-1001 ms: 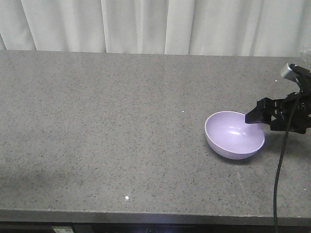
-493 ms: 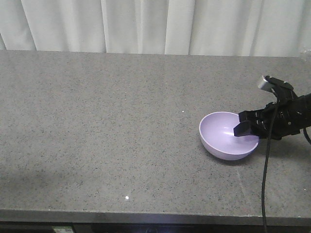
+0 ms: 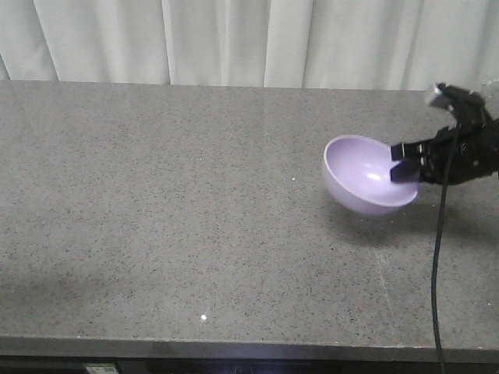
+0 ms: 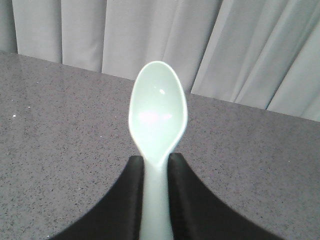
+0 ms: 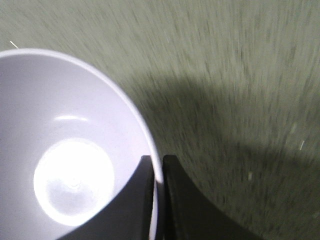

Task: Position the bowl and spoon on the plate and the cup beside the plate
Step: 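Lift the bowl up with the right gripper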

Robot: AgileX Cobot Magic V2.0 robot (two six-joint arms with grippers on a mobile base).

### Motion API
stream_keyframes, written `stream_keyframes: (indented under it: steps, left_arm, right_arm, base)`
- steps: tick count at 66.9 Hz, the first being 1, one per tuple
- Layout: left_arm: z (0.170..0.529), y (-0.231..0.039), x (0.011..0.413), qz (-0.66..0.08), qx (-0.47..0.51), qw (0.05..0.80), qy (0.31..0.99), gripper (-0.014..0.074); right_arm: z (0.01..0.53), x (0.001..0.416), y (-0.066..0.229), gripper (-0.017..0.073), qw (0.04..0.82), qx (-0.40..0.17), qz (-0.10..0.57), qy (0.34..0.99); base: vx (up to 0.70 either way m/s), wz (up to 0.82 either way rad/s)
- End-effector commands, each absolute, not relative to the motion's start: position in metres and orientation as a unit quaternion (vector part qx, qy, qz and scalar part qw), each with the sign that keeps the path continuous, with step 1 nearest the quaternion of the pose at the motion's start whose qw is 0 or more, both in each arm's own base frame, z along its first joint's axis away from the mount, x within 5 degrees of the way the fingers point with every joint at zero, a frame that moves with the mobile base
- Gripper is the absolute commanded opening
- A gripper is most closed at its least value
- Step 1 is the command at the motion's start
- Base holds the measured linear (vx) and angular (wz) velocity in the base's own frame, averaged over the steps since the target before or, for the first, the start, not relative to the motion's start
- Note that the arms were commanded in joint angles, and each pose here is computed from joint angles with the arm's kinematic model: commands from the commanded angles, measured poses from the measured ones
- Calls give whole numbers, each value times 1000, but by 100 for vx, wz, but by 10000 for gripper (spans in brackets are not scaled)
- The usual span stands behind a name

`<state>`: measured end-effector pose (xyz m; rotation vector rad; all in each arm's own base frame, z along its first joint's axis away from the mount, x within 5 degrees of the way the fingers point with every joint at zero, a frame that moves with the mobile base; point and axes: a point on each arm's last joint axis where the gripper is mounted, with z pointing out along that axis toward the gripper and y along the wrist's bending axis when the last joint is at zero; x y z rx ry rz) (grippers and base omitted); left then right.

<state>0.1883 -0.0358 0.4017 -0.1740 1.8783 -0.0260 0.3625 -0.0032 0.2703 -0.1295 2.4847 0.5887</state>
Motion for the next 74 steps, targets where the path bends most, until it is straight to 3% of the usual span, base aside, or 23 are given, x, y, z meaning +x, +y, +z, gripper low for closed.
stream_keyframes:
  steps: [1,16,38,54,74]
  left_arm:
    - [414,-36,186,-18,-62,615,786,-7]
    - [414,-36,186,-18,-62,615,786,-7]
    - [414,-36,186,-18,-62,615,786,-7]
    - [414,-36,186,-18,-62,615,786,-7]
    - [414,-36,186,-18,-62,615,786,-7]
  right_arm:
    - [351,348,-1,-4,398,-65,218,889]
    - [442,276,8,-4,535,-98,175,821]
    - [449,174,16,-4,607,-108,122,778]
    - [455,148,19,-4,632,-116,101,759]
    - [448,144,23,-4,598,-138,121,780]
  base:
    - [0,0]
    - [0,0]
    - [0,0]
    - [0,0]
    - [0,0]
